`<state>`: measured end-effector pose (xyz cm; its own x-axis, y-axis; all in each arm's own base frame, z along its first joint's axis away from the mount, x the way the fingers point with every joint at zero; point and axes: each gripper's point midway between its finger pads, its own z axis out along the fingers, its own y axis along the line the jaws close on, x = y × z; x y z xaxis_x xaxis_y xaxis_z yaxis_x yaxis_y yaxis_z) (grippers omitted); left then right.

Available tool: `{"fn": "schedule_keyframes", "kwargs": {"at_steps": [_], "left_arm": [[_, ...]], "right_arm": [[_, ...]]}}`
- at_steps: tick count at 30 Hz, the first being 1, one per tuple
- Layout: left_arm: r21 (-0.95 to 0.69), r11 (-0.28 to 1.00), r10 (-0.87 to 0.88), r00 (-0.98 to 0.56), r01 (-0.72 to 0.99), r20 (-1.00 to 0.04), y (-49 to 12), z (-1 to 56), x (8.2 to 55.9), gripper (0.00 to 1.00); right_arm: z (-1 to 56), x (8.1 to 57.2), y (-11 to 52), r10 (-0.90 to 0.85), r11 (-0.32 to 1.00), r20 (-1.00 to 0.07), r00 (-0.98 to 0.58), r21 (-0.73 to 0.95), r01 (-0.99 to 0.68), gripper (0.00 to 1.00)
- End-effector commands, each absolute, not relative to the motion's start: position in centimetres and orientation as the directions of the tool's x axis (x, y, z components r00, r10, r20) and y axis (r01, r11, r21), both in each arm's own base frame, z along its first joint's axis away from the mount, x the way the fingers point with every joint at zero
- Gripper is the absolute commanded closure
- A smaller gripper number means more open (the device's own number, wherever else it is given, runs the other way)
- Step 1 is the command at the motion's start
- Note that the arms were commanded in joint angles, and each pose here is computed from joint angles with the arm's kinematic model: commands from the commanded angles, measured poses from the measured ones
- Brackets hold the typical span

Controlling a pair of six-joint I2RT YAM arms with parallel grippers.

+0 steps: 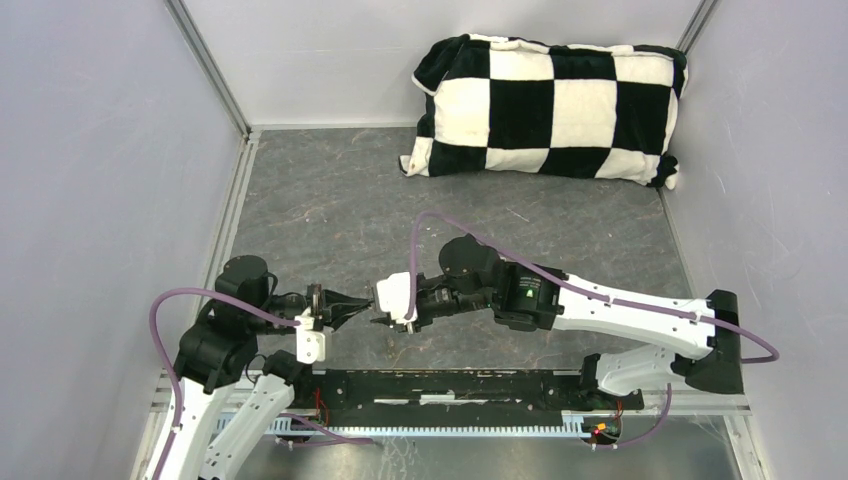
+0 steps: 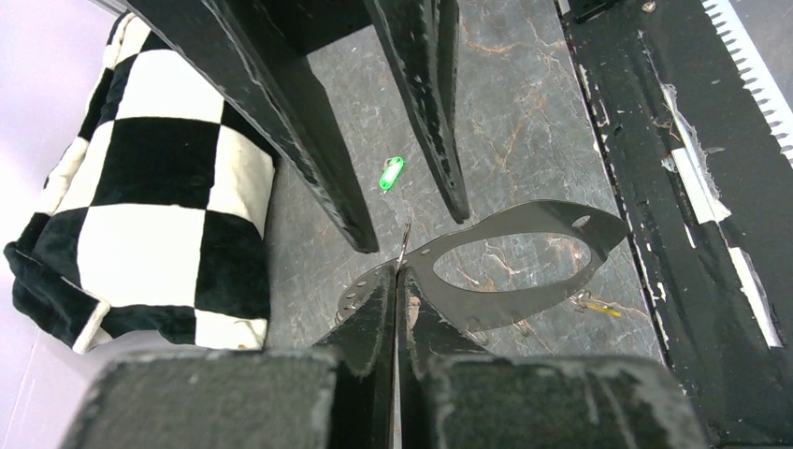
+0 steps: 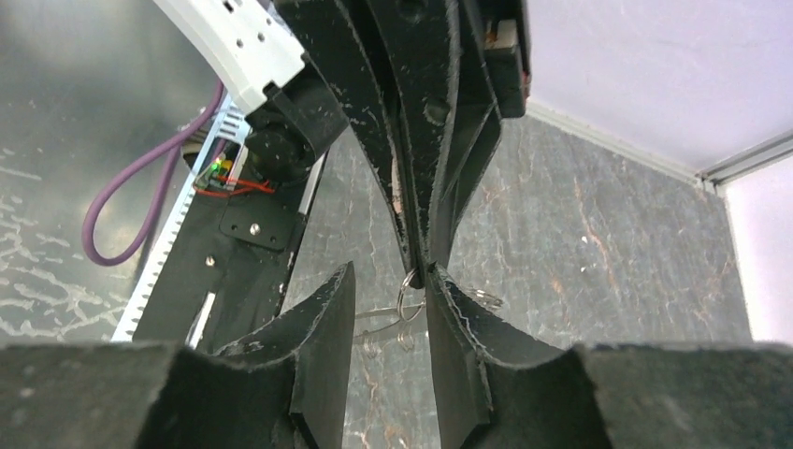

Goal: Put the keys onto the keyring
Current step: Adjust the key on the keyring.

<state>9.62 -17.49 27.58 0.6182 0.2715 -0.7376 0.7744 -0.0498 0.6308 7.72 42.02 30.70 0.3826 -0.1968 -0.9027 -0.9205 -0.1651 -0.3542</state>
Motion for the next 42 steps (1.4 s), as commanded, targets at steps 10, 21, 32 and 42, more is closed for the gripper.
{"fn": "schedule_keyframes", "kwargs": {"at_steps": [10,21,32,42], "left_arm": [[0.651,-0.034,0.245,0.638,0.759,-0.730,-17.5,29.4,9.1,0.98],[0.535,-0.030,0.233,0.526,0.844,-0.818,-17.6,28.8,8.1,0.69],[0.408,0.017,0.200,0.397,0.913,-0.896,-17.8,29.0,7.1,0.61],[0.368,0.051,0.127,0.359,0.928,-0.924,-18.0,30.8,6.3,0.67]], "right_arm": [[32.1,9.1,42.9,-0.239,-0.080,-0.888,0.393,-0.385,-0.919,0.81],[33.1,8.5,42.2,-0.149,-0.045,-0.916,0.372,-0.370,-0.928,1.00],[35.4,5.8,41.3,0.103,-0.066,-0.952,0.287,-0.294,-0.953,1.00],[35.9,5.7,41.5,0.163,-0.055,-0.955,0.248,-0.260,-0.964,1.00]]}}
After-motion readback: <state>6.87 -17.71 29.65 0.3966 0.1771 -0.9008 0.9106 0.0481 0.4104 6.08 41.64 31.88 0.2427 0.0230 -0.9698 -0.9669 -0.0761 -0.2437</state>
